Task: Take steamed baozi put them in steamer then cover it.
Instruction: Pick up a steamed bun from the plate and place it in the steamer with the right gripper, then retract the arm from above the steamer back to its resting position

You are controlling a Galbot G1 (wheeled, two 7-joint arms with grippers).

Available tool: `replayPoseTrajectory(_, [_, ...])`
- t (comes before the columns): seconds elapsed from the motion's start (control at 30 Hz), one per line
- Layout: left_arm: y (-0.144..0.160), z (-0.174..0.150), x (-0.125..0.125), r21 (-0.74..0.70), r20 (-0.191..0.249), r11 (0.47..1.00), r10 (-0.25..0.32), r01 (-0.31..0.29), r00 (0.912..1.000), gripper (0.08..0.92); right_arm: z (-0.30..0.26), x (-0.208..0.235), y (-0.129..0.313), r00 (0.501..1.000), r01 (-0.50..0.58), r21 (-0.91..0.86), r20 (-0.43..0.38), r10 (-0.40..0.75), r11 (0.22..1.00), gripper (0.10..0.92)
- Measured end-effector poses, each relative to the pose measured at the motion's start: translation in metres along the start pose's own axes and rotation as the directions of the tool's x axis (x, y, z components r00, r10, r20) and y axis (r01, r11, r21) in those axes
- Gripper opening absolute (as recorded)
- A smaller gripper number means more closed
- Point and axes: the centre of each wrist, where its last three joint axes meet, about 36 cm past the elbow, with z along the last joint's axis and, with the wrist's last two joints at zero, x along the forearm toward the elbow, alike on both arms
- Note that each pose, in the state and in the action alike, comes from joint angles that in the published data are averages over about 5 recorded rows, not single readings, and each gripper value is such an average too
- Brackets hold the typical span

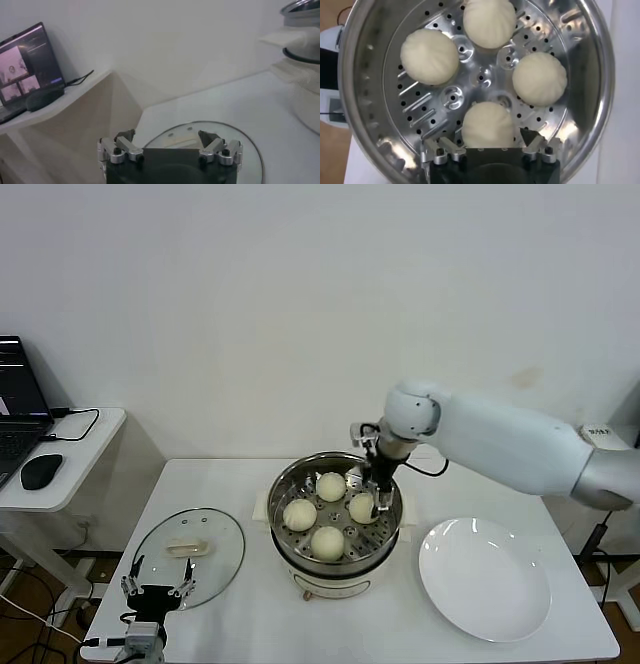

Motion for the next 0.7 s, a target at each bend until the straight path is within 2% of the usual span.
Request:
replayPoseTrajectory(0.17, [-0.003,-0.002,-0.001,0.014,0.007,1.0,-0.013,0.013,0.9999,0.823,0.019,0.041,-0.005,0.978,-0.127,-0.062,0.158,0.136,0.99,0.823])
replayPoseTrajectory(0.33, [-0.002,-0.004,0.001,0.006,0.013,1.0,-0.024,0.024,0.9996,0.823,0.046,0.073,0.0,0.895,-0.275,-0.163,0.316,0.314,0.947,0.823])
replayPoseTrajectory(0.43, [-0.001,-0.005,0.002,0.0,0.018,1.0,-0.026,0.026,0.9995,0.823,0.069,0.083,0.009,0.82,-0.349,-0.246,0.387,0.421,0.904,0.823])
replayPoseTrajectory(0.53, [-0.001,-0.007,0.002,0.001,0.028,1.0,-0.03,0.03,0.9992,0.823,0.094,0.084,0.021,0.725,-0.414,-0.341,0.438,0.532,0.844,0.823])
replayPoseTrajectory(0.7, [-0.001,-0.011,0.0,-0.001,0.06,0.999,-0.036,0.037,0.9975,0.823,0.135,0.068,0.05,0.546,-0.473,-0.512,0.469,0.695,0.717,0.823])
